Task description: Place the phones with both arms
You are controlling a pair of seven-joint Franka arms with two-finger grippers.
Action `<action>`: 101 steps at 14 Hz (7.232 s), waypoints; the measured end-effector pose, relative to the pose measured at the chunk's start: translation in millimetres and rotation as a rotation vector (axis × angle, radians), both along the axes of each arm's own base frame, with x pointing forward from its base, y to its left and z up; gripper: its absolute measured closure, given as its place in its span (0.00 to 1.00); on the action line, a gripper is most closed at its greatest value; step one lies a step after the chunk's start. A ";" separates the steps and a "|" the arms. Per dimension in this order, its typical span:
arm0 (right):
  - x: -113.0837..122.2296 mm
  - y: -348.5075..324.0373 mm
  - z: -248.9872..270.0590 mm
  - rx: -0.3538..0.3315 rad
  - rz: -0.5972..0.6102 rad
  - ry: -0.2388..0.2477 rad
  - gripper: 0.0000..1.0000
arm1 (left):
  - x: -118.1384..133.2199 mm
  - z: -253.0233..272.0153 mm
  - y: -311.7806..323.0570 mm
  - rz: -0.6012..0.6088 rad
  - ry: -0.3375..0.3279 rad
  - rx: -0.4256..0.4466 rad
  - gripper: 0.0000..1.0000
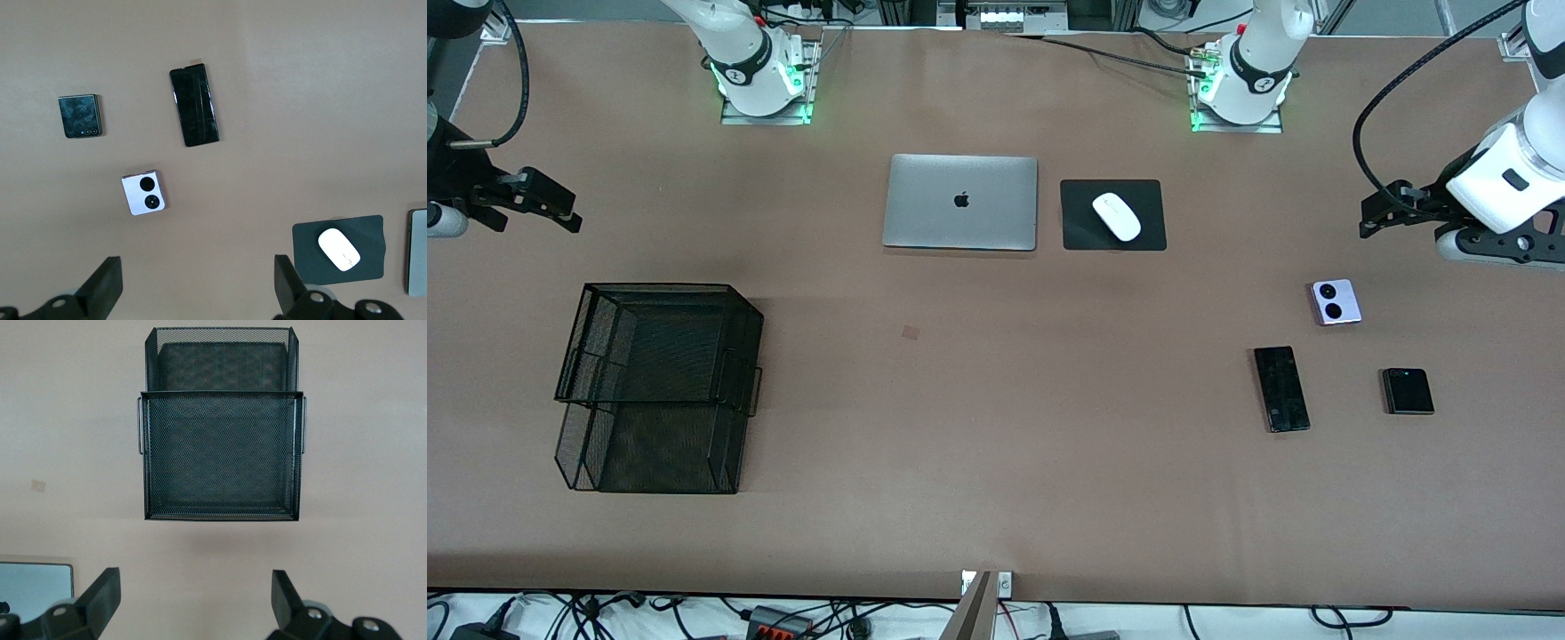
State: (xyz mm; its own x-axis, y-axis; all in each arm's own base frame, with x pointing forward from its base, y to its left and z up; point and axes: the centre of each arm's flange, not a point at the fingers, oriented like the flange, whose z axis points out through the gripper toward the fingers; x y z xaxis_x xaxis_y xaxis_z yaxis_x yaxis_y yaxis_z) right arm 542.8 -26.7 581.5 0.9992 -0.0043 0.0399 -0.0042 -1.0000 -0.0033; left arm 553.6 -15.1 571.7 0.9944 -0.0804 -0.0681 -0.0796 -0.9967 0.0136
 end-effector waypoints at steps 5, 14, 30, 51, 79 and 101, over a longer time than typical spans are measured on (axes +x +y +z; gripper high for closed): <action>0.0 0.0 -0.1 0.000 0.000 0.000 0.00 | 0.3 5.2 1.2 0.002 -0.006 0.000 0.00; -0.3 -0.1 -0.5 0.000 0.005 0.003 0.00 | 23.9 -34.3 0.7 -0.001 0.073 0.001 0.00; 0.2 -0.7 -2.1 -0.001 0.010 0.004 0.00 | 97.4 -358.9 25.0 0.094 -0.033 0.004 0.00; 8.3 -0.2 -13.6 -0.001 0.013 0.008 0.00 | 103.7 -346.3 0.6 0.103 -0.051 -0.010 0.21; 50.5 45.2 -88.8 -0.002 0.105 0.040 0.00 | 9.3 -361.7 -460.8 0.080 -0.028 -0.210 0.00; 40.4 451.7 -296.5 0.065 0.112 0.000 0.00 | 56.5 -369.9 136.6 0.267 0.474 0.138 0.00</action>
State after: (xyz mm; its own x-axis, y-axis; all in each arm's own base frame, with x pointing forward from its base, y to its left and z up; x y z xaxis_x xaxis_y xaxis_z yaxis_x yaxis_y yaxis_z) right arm 583.2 425.0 285.0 0.9936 0.1049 0.0428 0.1076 -0.9918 -0.0685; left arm 610.1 121.5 201.7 0.8370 0.2115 -0.5047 0.1588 -0.9765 -0.1457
